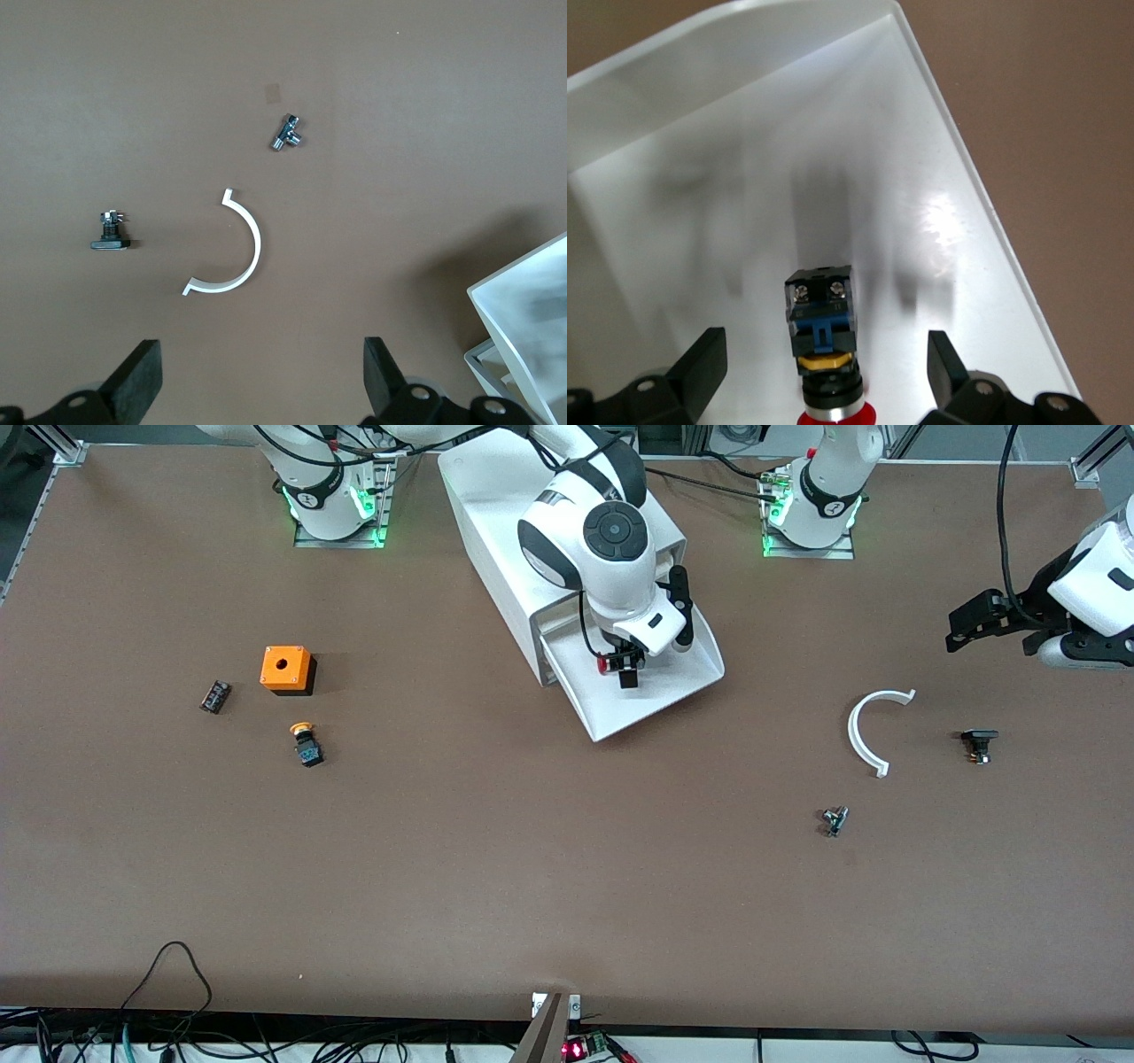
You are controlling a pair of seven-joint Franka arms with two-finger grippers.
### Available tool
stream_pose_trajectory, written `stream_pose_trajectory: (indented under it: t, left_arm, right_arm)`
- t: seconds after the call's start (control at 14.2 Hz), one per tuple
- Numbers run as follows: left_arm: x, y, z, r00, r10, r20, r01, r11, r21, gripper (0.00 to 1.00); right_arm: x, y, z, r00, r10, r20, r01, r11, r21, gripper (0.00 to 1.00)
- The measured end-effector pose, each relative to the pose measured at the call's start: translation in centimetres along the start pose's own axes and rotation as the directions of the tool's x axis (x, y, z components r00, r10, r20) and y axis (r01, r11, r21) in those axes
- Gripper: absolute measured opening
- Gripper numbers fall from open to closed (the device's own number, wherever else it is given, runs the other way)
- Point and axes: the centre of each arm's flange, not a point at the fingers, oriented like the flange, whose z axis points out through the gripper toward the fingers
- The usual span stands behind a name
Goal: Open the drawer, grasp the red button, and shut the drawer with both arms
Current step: 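Close the right gripper on the red button inside the drawer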
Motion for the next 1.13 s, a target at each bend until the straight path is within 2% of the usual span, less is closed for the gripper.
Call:
stream_pose_trajectory:
  t: [0.42,0.49,0.63,0.77,0.84,0.91,1.06,1.13]
  left_arm:
    - [0.0,0.0,0.0,1.000,0.000,0.001,0.000,1.000,0.000,1.00]
    - [0.0,0.0,0.0,1.000,0.000,0.001,0.000,1.000,0.000,1.00]
    - [0.1,0.0,0.1,1.000,0.000,0.002,0.000,1.000,0.000,1.00]
    - [0.1,0.0,0.1,1.000,0.000,0.003,0.000,1.000,0.000,1.00]
    - [0.1,0.0,0.2,1.000,0.000,0.003,0.000,1.000,-0.001,1.00]
    - [0.1,-0.1,0.2,1.000,-0.001,0.003,0.001,1.000,-0.001,1.00]
    - [0.1,-0.1,0.2,1.000,-0.001,0.003,0.001,1.000,-0.001,1.00]
    - [0.1,-0.1,0.2,1.000,-0.001,0.003,0.001,1.000,-0.001,1.00]
  right_arm:
    - [0.2,-0.4,1.7,1.000,-0.008,0.017,0.008,1.000,0.015,0.96]
    - [0.3,-0.5,1.8,1.000,-0.009,0.019,0.009,1.000,0.014,0.87]
    - [0.3,-0.5,1.7,1.000,-0.010,0.020,0.009,1.000,0.011,0.83]
    - [0.4,-0.5,1.7,1.000,-0.011,0.021,0.011,1.000,0.010,0.59]
    - [0.4,-0.5,1.7,1.000,-0.011,0.021,0.011,1.000,0.009,0.53]
    - [0.4,-0.5,1.7,1.000,-0.011,0.021,0.011,1.000,0.008,0.52]
    - [0.3,-0.4,1.6,1.000,-0.011,0.020,0.010,1.000,0.006,0.37]
    - [0.3,-0.4,1.6,1.000,-0.011,0.020,0.011,1.000,0.006,0.37]
